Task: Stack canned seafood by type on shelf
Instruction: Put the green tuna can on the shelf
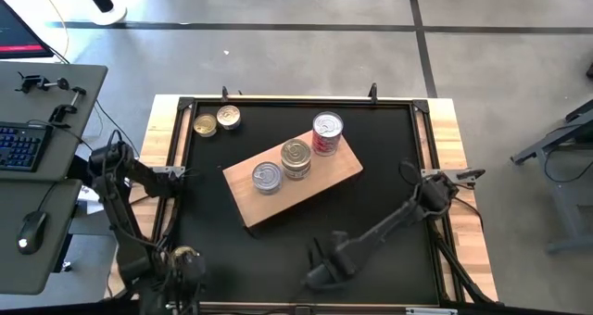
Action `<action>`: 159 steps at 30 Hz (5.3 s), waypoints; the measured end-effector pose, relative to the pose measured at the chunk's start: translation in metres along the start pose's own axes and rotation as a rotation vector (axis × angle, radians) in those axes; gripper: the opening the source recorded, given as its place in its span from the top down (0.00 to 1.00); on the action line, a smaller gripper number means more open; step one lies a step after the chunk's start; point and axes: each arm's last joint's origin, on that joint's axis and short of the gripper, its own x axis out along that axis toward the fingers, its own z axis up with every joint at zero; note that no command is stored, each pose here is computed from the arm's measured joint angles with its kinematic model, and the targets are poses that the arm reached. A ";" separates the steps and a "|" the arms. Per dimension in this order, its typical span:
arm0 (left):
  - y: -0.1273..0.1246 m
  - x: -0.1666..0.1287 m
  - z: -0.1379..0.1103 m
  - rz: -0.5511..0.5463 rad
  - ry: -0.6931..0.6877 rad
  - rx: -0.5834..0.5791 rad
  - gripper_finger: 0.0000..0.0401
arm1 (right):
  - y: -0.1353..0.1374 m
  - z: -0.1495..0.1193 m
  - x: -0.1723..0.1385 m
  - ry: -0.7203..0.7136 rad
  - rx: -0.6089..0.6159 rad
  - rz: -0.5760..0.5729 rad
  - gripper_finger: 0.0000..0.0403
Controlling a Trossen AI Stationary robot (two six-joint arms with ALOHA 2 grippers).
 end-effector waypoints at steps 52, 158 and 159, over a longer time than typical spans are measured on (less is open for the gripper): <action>0.043 0.063 -0.003 0.151 0.078 -0.021 1.00 | 0.031 -0.158 -0.063 -0.880 0.502 0.223 1.00; -0.020 0.216 0.209 0.143 -0.331 0.377 1.00 | -0.076 -0.086 0.050 -0.609 0.870 0.482 1.00; -0.021 0.216 0.211 0.129 -0.332 0.386 1.00 | -0.074 -0.085 0.048 -0.617 0.870 0.487 1.00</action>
